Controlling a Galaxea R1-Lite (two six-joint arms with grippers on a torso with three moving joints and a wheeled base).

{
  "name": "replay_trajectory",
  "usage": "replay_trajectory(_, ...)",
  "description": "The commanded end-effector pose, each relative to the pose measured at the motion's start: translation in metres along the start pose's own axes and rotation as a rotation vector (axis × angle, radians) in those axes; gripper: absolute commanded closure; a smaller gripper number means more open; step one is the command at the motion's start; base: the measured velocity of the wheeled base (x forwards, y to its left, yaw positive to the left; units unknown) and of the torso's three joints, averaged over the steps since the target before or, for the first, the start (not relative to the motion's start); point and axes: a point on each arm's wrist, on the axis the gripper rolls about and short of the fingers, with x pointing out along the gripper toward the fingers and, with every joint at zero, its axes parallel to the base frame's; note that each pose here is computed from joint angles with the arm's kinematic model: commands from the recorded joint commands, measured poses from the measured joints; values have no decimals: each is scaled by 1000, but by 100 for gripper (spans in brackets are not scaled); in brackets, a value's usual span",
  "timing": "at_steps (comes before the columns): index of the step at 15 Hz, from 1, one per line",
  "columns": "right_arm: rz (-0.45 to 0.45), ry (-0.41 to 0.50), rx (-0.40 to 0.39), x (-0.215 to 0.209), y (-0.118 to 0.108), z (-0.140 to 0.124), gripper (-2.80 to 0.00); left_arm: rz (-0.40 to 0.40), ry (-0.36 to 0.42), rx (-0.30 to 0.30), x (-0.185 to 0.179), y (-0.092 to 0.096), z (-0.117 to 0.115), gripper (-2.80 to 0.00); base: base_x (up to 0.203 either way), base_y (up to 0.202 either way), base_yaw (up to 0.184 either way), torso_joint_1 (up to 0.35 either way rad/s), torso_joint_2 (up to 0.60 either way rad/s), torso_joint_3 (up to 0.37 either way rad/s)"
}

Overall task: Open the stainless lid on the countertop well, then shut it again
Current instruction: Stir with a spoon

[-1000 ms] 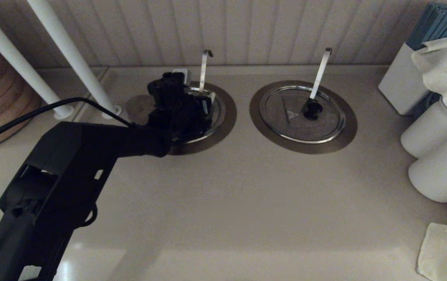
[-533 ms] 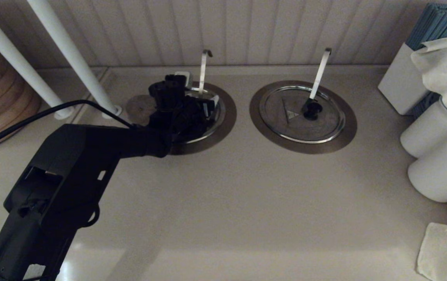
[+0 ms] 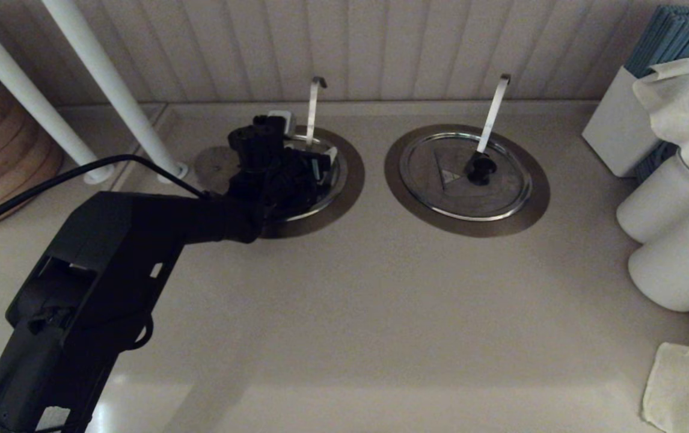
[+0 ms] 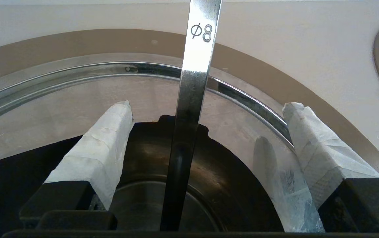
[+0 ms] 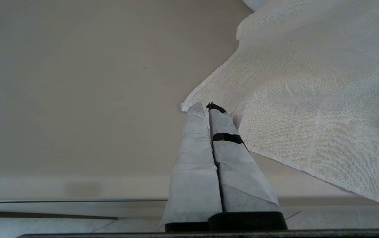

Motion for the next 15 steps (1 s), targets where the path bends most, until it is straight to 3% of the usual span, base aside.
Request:
replay_trajectory(1,0,0,0,0,0,0,0,1,4,-1,1,0,-3,-280,0,0,0,0,0,0)
replay_trajectory(2,0,0,0,0,0,0,0,3,4,-1,1,0,-3,-280,0,0,0,0,0,0)
replay_trajectory(3,0,0,0,0,0,0,0,1,5,0,1,-1,-4,0,0,0,0,0,0,0)
replay_trajectory(15,0,0,0,0,0,0,0,-2,-31,-1,-1,-1,5,0,0,0,0,0,0,0)
